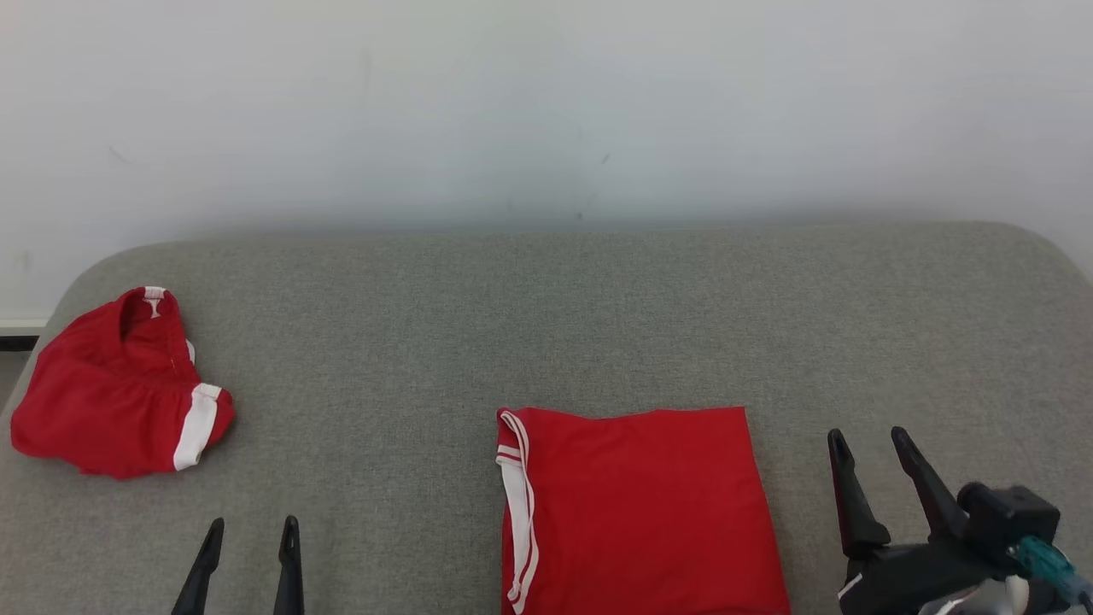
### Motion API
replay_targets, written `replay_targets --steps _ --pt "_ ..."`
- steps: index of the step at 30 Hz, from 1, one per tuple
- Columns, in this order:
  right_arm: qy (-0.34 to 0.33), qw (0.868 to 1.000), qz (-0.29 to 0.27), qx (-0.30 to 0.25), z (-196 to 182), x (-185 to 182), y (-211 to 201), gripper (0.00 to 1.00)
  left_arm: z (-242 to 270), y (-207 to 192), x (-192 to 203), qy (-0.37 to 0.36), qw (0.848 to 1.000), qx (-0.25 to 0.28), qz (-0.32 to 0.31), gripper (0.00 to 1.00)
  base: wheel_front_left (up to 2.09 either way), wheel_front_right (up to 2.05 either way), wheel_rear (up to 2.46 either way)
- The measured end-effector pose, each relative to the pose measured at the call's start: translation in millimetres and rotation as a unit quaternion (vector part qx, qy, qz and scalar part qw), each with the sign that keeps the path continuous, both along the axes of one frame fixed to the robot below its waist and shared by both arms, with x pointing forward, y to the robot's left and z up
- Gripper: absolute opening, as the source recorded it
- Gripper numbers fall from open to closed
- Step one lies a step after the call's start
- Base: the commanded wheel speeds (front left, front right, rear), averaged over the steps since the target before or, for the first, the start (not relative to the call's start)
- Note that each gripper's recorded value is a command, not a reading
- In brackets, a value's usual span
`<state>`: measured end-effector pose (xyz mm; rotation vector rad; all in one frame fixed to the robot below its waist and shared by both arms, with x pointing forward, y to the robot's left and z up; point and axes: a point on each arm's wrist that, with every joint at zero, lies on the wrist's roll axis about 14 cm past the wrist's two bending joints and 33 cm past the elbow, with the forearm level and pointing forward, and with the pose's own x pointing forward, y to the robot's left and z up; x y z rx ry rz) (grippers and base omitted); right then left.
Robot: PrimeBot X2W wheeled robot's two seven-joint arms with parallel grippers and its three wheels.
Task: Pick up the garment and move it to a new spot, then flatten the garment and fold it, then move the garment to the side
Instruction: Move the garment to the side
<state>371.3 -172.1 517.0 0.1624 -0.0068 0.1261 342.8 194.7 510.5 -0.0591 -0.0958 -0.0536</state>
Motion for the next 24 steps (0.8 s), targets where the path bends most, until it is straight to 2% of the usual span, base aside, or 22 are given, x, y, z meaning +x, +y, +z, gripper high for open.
replay_targets --steps 12,19,24 --pt "0.090 0.995 0.043 -0.029 -27 48 17 1.00 0 -1 6 0.001 1.000 -0.005 0.003 1.00 0.00 0.00 0.00" --pt "0.187 0.979 0.065 -0.042 -76 53 29 1.00 -7 6 8 0.013 1.000 -0.006 0.015 1.00 0.00 0.00 0.00" --pt "0.231 0.969 0.074 -0.042 -100 49 36 1.00 -10 9 10 0.017 1.000 -0.007 0.020 1.00 0.00 0.00 0.00"
